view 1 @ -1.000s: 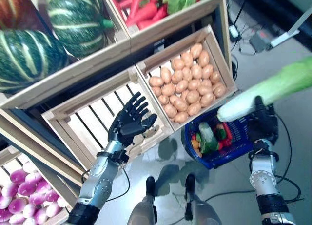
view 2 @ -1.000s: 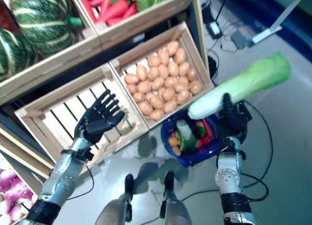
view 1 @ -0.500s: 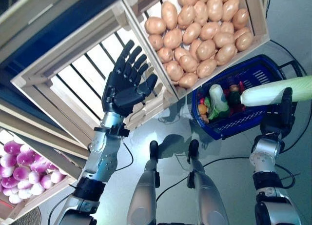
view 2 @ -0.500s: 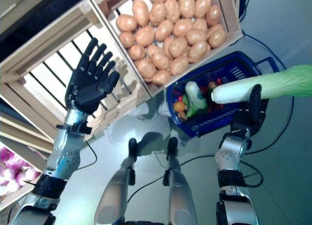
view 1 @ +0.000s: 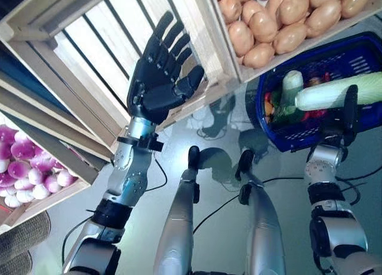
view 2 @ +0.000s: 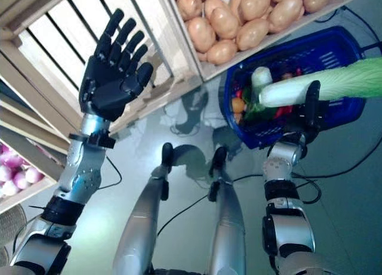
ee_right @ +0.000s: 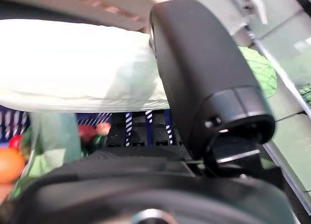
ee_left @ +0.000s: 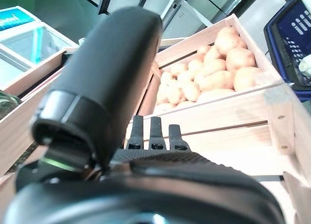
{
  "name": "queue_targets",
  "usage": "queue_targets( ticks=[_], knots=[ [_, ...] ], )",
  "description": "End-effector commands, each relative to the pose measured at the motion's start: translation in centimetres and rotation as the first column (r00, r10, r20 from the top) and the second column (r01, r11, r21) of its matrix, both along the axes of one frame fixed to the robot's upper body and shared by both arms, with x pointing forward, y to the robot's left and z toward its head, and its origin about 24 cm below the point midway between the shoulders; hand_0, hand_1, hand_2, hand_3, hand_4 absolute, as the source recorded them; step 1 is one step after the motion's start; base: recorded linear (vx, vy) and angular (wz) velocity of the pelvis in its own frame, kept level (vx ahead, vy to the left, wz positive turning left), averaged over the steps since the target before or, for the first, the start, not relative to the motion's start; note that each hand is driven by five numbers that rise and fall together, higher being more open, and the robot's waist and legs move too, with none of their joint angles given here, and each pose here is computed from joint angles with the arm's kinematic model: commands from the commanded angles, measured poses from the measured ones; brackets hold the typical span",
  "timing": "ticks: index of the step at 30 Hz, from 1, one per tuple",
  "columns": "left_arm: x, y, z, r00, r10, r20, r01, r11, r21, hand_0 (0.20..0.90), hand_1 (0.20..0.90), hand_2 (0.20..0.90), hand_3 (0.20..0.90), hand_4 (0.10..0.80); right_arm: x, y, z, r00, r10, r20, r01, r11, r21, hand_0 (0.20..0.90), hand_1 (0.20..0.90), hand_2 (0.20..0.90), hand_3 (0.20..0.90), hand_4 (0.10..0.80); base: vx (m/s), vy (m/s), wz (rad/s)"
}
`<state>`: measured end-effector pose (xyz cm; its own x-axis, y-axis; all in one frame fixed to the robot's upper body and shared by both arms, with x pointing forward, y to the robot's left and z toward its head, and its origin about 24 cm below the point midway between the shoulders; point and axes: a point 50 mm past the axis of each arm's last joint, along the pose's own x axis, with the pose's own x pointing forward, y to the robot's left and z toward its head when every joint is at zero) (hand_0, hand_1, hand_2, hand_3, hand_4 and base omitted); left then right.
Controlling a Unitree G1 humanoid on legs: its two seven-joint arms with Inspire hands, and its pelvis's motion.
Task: Put vegetables into the basket
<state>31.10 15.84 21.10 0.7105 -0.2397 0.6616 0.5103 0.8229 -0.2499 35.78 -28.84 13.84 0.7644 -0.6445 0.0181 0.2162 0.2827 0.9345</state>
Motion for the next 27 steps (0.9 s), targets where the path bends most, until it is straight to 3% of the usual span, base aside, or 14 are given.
queue_targets(
  ticks=[1, 18, 19, 20, 27],
  knots=[
    [-2.7, -0.9, 5.5, 0.947, -0.078, 0.31, 0.095, 0.995, -0.041, 0.9, 0.9, 0.9, 0.9, 0.8, -1.0, -3.0, 5.5, 0.99, -0.1, 0.1, 0.117, 0.975, -0.187, 0.3, 0.3, 0.3, 0.3, 0.4, -0.035, -0.096, 0.0],
    [-3.5, -0.8, 5.2, 0.926, -0.102, 0.363, 0.124, 0.992, -0.036, 0.9, 0.9, 0.9, 0.9, 0.8, 0.6, -0.7, 5.9, 0.999, 0.006, 0.048, 0.005, 0.976, -0.216, 0.3, 0.3, 0.3, 0.3, 0.4, 0.021, -0.02, 0.02],
    [-3.7, -0.8, 5.3, 0.919, -0.114, 0.378, 0.137, 0.99, -0.034, 0.9, 0.9, 0.9, 0.9, 0.8, 0.6, -0.6, 5.7, 0.999, 0.01, 0.039, -0.001, 0.976, -0.219, 0.526, 0.526, 0.526, 0.526, 0.551, 0.0, 0.0, 0.0],
    [-3.9, -0.8, 5.4, 0.91, -0.118, 0.397, 0.14, 0.99, -0.027, 0.9, 0.9, 0.9, 0.9, 0.8, 0.8, -0.5, 5.4, 1.0, 0.012, 0.013, -0.009, 0.976, -0.218, 0.9, 0.9, 0.9, 0.9, 0.8, 0.0, 0.0, 0.0],
    [-4.1, -0.9, 5.9, 0.904, -0.128, 0.407, 0.145, 0.989, -0.011, 0.9, 0.9, 0.9, 0.9, 0.8, 0.7, -0.7, 5.1, 1.0, 0.003, 0.005, -0.001, 0.976, -0.22, 0.9, 0.9, 0.9, 0.9, 0.8, 0.0, 0.0, 0.0]
  ],
)
